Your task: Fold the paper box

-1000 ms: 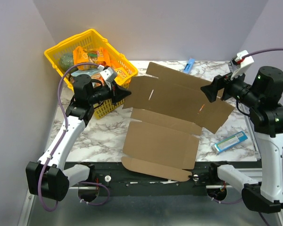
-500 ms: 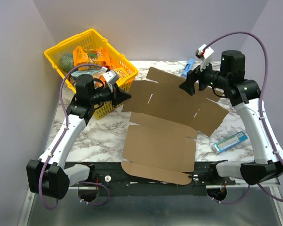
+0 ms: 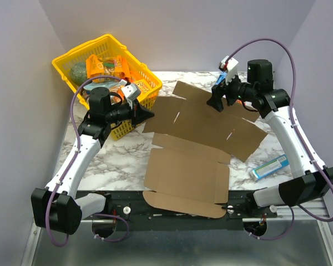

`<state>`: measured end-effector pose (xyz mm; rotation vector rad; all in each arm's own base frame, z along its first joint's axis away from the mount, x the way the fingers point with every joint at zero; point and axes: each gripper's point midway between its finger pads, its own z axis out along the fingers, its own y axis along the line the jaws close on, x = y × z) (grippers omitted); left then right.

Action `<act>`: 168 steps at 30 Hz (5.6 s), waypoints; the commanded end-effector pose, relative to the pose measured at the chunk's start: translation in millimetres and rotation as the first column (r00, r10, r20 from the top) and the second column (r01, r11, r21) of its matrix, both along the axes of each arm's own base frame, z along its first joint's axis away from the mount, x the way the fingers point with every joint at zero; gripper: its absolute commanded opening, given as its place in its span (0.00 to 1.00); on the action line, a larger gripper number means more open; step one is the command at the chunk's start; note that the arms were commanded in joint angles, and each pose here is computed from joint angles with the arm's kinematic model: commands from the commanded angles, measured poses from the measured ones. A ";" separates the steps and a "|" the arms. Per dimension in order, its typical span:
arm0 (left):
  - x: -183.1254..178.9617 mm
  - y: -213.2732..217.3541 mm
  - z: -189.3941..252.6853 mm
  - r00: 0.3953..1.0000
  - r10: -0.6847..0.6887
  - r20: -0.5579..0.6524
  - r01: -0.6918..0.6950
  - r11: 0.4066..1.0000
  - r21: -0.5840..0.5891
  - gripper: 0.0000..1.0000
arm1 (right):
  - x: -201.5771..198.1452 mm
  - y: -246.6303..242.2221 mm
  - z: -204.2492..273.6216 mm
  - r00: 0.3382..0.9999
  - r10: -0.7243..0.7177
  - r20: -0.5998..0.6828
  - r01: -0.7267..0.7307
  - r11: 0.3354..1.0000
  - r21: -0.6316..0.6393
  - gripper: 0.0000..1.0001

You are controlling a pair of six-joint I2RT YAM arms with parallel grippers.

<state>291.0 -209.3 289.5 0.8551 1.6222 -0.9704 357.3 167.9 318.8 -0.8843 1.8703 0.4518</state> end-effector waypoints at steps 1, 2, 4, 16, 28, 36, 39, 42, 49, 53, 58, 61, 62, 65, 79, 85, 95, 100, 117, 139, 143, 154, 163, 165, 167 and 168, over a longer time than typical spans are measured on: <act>-4.8 -0.3 14.7 0.999 -0.036 0.040 0.036 0.999 -0.010 0.00 | 4.1 3.7 -10.1 1.000 0.018 -0.002 -0.018 1.000 -0.003 0.88; -4.3 0.3 14.1 0.999 -0.033 0.037 0.033 0.999 -0.010 0.00 | 2.6 4.1 -11.4 1.000 0.020 -0.008 -0.020 1.000 0.001 0.85; -3.0 1.3 13.2 0.999 -0.027 0.034 0.027 1.000 -0.008 0.00 | -3.6 7.4 -11.0 0.999 0.043 -0.016 -0.042 0.999 0.019 0.73; 8.2 10.4 7.3 0.999 0.018 0.042 -0.018 1.000 0.014 0.00 | -30.5 24.4 -35.8 0.977 0.127 -0.168 -0.112 0.989 0.094 0.39; 28.8 20.1 -6.3 0.992 0.122 0.003 -0.122 0.992 0.040 0.00 | -55.9 40.6 -73.8 0.959 0.112 -0.260 -0.106 0.994 0.036 0.08; 54.2 42.0 -3.2 0.951 0.310 0.005 -0.310 0.948 0.068 0.83 | -60.6 23.5 -86.3 0.988 -0.043 -0.150 0.026 0.993 -0.116 0.01; 56.7 42.7 14.1 0.942 0.334 0.032 -0.334 0.942 0.023 0.89 | -61.8 19.6 -87.0 0.991 -0.089 -0.100 0.070 0.981 -0.181 0.01; 56.5 37.6 34.7 0.940 0.339 0.031 -0.336 0.940 -0.061 0.90 | -61.4 16.3 -88.0 0.990 -0.130 -0.045 0.118 0.969 -0.219 0.01; 55.4 -10.2 52.8 0.933 0.357 -0.046 -0.359 0.920 -0.157 0.90 | -67.8 18.7 -98.5 0.983 -0.177 0.044 0.183 0.959 -0.218 0.01; 59.9 -44.7 45.9 0.925 0.344 -0.162 -0.371 0.910 -0.187 0.89 | -72.5 22.5 -106.8 0.980 -0.192 0.054 0.199 0.953 -0.229 0.01; 65.1 -77.7 37.3 0.932 0.292 -0.216 -0.337 0.916 -0.216 0.88 | -76.4 26.4 -114.4 0.980 -0.196 0.037 0.200 0.954 -0.224 0.01; 74.2 -89.6 28.1 0.930 0.287 -0.230 -0.333 0.923 -0.192 0.88 | -77.8 26.5 -117.1 0.978 -0.205 0.037 0.208 0.953 -0.221 0.01; 74.5 -94.4 27.4 0.933 0.280 -0.227 -0.323 0.928 -0.185 0.88 | -78.2 26.4 -117.6 0.978 -0.204 0.037 0.208 0.953 -0.222 0.01; 81.4 -103.6 19.9 0.932 0.276 -0.234 -0.319 0.932 -0.172 0.88 | -79.1 27.1 -118.2 0.978 -0.204 0.043 0.209 0.953 -0.218 0.01; 68.3 -138.1 -14.2 0.929 0.177 -0.325 -0.224 0.968 -0.111 0.78 | -67.8 10.1 -116.1 0.945 -0.311 0.098 0.326 0.910 -0.257 0.01; 49.7 -140.2 -18.3 0.921 0.151 -0.359 -0.203 0.973 -0.110 0.64 | -60.6 2.3 -116.9 0.926 -0.355 0.125 0.377 0.882 -0.284 0.01; 23.2 -143.1 -23.9 0.903 0.114 -0.414 -0.193 0.969 -0.155 0.59 | -49.4 -4.4 -117.1 0.888 -0.434 0.150 0.459 0.837 -0.299 0.01; 21.6 -149.4 -22.2 0.904 0.082 -0.420 -0.165 0.972 -0.165 0.57 | -46.8 -5.9 -118.4 0.875 -0.458 0.154 0.483 0.824 -0.296 0.01; 19.6 -169.3 -17.2 0.890 -0.002 -0.456 -0.108 0.971 -0.215 0.53 | -43.9 -16.7 -118.4 0.826 -0.536 0.173 0.563 0.779 -0.277 0.01; 58.4 -137.3 -10.7 0.879 0.219 -0.424 -0.309 0.938 -0.155 0.86 | -59.4 -7.7 -120.3 0.875 -0.469 0.122 0.484 0.847 -0.218 0.01; 69.3 -139.4 -22.1 0.833 0.260 -0.488 -0.368 0.919 -0.139 0.86 | -61.0 -7.4 -119.0 0.878 -0.462 0.123 0.478 0.854 -0.205 0.01; 87.6 -141.6 -26.1 0.758 0.299 -0.579 -0.481 0.857 -0.186 0.89 | -62.4 -1.1 -126.5 0.893 -0.438 0.101 0.449 0.869 -0.206 0.01; 99.7 -153.0 -44.5 0.727 0.285 -0.625 -0.495 0.848 -0.189 0.89 | -64.2 0.2 -123.5 0.897 -0.430 0.099 0.441 0.878 -0.187 0.01; 101.5 -154.9 -46.4 0.726 0.284 -0.627 -0.493 0.850 -0.187 0.89 | -64.6 1.2 -124.1 0.900 -0.426 0.096 0.436 0.880 -0.186 0.01; 102.2 -158.0 -47.1 0.730 0.272 -0.627 -0.483 0.854 -0.192 0.90 | -64.9 1.8 -124.2 0.900 -0.425 0.093 0.435 0.882 -0.182 0.01; 102.9 -159.4 -46.3 0.732 0.271 -0.625 -0.481 0.855 -0.193 0.89 | -65.3 1.4 -125.1 0.900 -0.425 0.092 0.435 0.881 -0.185 0.01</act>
